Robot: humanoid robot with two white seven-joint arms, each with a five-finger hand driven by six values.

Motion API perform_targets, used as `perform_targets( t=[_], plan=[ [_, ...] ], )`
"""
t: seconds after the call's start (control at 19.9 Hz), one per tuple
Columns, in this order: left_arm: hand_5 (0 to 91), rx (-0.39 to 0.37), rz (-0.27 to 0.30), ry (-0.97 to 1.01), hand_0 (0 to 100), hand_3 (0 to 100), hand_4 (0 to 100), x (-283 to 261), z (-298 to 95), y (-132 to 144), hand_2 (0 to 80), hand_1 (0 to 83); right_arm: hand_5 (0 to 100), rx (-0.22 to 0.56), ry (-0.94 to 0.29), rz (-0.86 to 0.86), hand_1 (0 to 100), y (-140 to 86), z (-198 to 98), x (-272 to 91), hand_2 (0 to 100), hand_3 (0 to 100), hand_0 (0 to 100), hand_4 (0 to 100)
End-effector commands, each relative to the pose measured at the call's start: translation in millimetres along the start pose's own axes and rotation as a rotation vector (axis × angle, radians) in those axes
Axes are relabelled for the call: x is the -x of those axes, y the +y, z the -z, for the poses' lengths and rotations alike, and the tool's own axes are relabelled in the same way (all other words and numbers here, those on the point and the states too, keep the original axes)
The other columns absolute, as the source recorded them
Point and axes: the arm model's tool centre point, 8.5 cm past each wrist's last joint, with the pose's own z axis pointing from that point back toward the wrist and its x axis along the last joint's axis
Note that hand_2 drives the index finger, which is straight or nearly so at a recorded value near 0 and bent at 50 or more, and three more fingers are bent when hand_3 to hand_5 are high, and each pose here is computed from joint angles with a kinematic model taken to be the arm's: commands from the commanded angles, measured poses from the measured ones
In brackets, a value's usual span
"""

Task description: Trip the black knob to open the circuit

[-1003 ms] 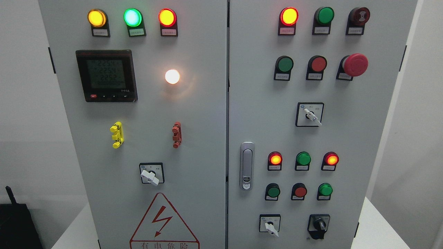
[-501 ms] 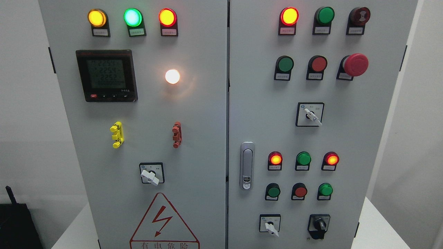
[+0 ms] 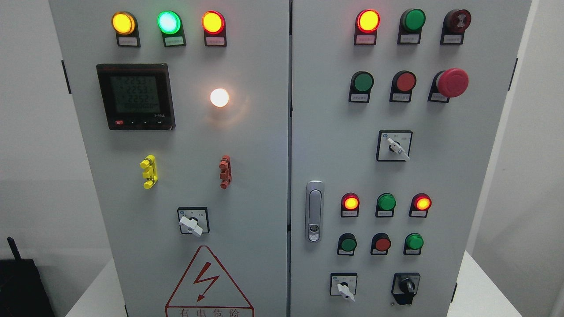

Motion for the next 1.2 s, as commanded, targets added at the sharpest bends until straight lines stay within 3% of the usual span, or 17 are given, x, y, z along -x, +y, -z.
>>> perform_targets(
  t=[0.0, 0.1, 0.35, 1.15],
  plan=[
    [0.0, 0.001, -0.004, -0.004, 12, 0, 0, -1.8, 0.1, -1.0, 0.0, 38.9, 53, 0.011, -0.085, 0.014, 70, -0.9, 6.0, -18.2, 0, 78, 34, 67],
    [0.0, 0.001, -0.003, -0.006, 12, 0, 0, -2.7, 0.2, -1.0, 0.0, 38.9, 55, 0.014, -0.13, 0.035, 73, 0.2, 9.7, -29.8, 0, 80, 45, 69],
    [0.0, 0.001, -0.004, -0.004, 12, 0, 0, -1.8, 0.1, -1.0, 0.0, 38.9, 59, 0.027, -0.224, 0.061, 76, 0.2, 17.3, -58.6, 0, 81, 57, 70],
    [0.0, 0.001, -0.004, -0.004, 12, 0, 0, -1.8, 0.1, -1.0, 0.0, 38.9, 81, 0.048, -0.457, 0.068, 74, 1.6, 22.6, -138.6, 0, 91, 74, 82]
  ],
)
